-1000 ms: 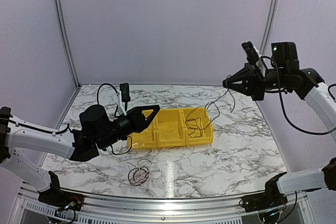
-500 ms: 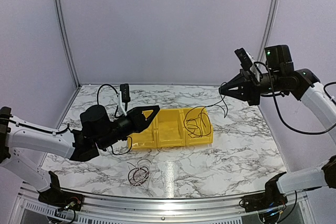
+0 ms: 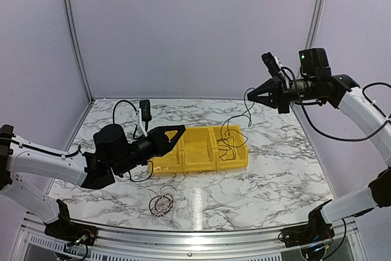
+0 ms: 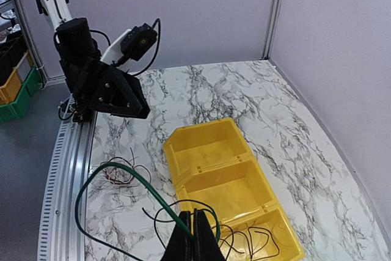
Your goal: Untangle the cables
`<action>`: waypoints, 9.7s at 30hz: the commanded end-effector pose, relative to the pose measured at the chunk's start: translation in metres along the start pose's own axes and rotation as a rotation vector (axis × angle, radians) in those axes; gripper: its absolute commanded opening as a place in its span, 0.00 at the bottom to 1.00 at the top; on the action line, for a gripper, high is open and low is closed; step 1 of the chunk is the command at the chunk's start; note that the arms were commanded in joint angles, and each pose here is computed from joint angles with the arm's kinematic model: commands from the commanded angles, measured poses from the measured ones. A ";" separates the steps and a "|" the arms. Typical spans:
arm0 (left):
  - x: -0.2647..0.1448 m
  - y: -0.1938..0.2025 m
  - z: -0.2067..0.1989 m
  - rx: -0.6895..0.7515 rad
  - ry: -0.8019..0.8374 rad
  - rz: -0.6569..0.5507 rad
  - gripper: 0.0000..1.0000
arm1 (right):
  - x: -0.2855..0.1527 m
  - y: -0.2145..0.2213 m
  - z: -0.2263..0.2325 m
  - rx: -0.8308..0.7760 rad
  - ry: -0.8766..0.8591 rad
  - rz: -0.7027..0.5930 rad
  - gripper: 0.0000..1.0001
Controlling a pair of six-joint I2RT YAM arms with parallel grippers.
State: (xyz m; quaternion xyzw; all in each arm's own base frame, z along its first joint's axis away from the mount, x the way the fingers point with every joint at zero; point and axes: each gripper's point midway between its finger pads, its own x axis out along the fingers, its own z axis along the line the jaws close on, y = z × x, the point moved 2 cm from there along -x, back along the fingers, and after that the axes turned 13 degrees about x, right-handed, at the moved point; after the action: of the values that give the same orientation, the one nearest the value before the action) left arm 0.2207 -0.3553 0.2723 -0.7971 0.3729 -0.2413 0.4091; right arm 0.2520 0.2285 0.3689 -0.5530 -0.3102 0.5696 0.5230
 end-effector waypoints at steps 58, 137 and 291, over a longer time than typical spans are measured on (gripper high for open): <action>-0.071 0.064 0.089 0.191 -0.499 0.414 0.34 | 0.099 0.183 -0.166 0.026 0.656 0.609 0.42; -0.139 0.111 0.113 0.193 -0.801 0.526 0.76 | 0.232 0.269 0.102 -0.281 -0.166 0.676 0.39; -0.015 0.189 0.080 0.298 -0.264 0.464 0.42 | -0.071 -0.138 -0.039 0.001 0.204 -0.384 0.00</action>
State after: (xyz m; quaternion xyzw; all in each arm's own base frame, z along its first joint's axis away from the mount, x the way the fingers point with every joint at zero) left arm 0.1871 -0.3773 0.0643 -0.6401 0.4565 -0.0881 0.6117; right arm 0.3188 0.1817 0.5046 -0.5447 -0.3382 0.3974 0.6565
